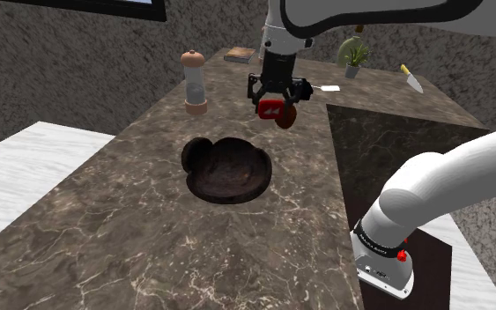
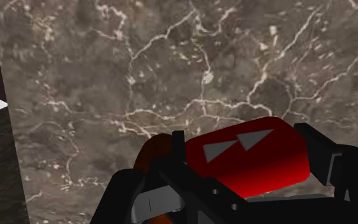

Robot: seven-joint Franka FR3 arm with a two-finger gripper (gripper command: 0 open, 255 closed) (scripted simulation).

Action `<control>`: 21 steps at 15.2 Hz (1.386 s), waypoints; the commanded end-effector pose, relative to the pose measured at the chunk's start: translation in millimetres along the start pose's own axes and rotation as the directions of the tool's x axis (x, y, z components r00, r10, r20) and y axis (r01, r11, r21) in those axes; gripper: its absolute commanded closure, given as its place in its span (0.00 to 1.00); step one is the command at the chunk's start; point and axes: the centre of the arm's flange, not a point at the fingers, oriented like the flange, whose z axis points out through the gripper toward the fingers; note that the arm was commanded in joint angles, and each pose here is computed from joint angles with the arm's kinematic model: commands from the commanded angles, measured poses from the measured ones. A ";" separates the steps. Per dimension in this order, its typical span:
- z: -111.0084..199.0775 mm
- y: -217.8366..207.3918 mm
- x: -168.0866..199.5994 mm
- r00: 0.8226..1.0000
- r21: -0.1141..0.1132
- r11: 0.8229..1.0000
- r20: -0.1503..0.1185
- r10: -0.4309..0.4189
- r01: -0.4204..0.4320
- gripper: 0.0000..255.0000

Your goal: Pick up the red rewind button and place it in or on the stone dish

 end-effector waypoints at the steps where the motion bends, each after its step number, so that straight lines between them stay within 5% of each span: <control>1: -11.0 -0.2 -1.4 1.000 0.000 1.000 0.000 0.000 0.000 1.00; 21: -112.4 -0.1 -1.4 1.000 0.000 1.000 0.000 0.000 0.000 1.00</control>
